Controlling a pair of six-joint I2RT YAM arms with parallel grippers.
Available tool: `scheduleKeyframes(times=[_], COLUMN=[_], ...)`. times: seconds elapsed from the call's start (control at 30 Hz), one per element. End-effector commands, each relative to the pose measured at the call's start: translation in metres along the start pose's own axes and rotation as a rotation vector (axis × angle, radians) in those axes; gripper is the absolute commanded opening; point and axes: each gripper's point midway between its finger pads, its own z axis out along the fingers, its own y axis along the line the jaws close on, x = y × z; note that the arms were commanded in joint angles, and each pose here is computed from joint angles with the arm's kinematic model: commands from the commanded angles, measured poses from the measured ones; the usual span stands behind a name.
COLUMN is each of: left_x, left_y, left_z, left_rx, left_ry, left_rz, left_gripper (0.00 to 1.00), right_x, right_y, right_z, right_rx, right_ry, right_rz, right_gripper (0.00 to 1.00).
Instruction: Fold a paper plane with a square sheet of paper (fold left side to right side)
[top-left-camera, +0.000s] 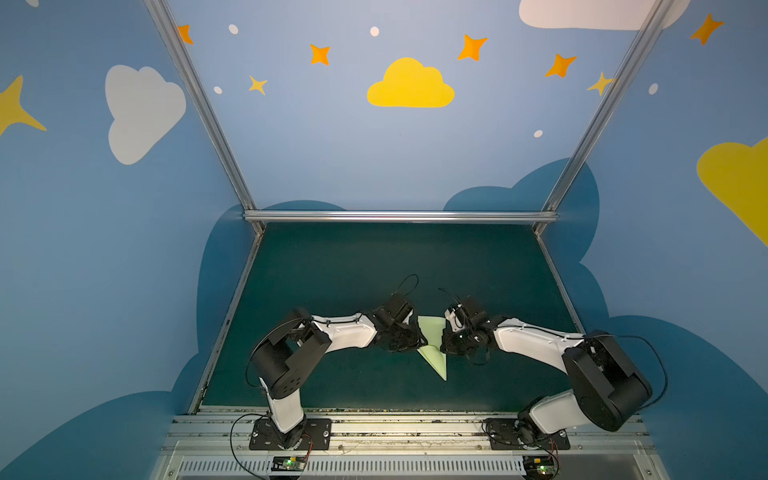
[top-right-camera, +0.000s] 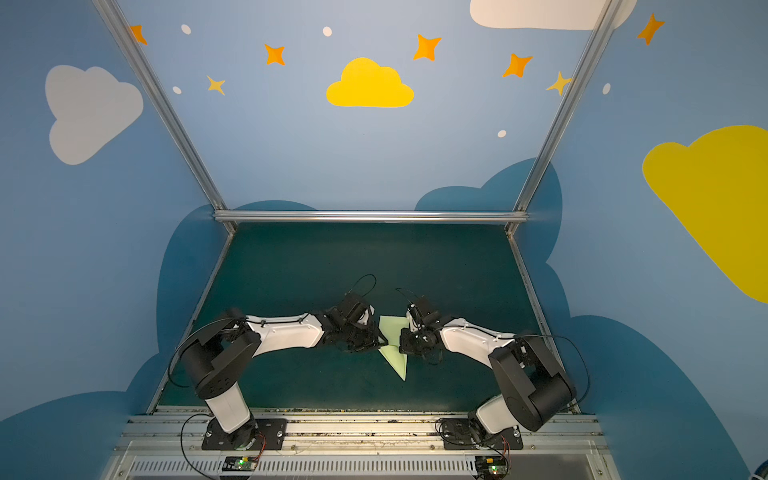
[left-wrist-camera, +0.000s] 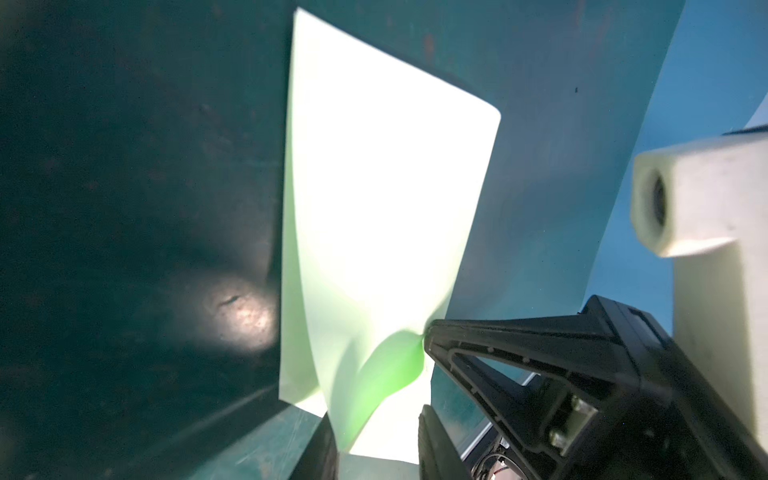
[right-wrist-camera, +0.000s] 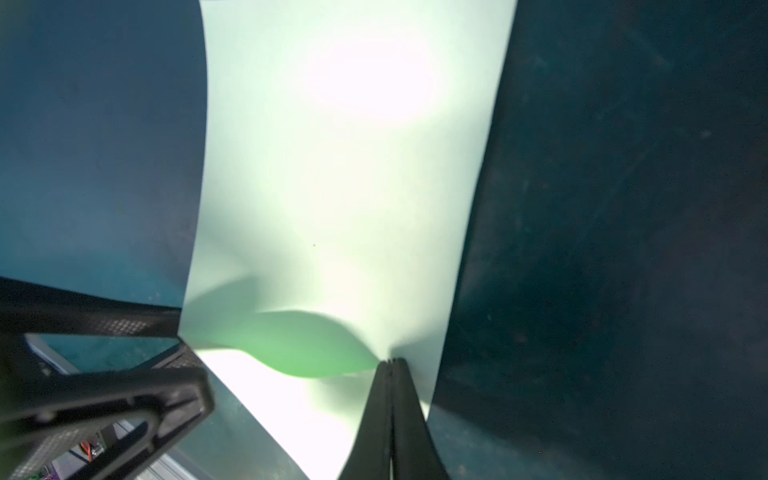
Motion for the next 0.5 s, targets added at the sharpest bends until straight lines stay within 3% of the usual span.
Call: scheduleKeyframes(times=[0.0, 0.4, 0.47], left_x=[-0.001, 0.002, 0.001], left_y=[0.002, 0.012, 0.012], left_z=[0.001, 0.001, -0.001], left_rx=[-0.012, -0.044, -0.047], left_ry=[0.005, 0.002, 0.001], left_rz=[0.019, 0.036, 0.041], left_gripper=[0.31, 0.04, 0.04], right_x=[0.020, 0.012, 0.004], right_y=[-0.021, -0.011, -0.002], right_z=[0.014, 0.005, -0.007], right_rx=[0.063, 0.044, 0.028], right_ry=[0.067, 0.052, 0.027], right_rz=[0.011, -0.001, -0.017], right_gripper=[0.00, 0.00, 0.00])
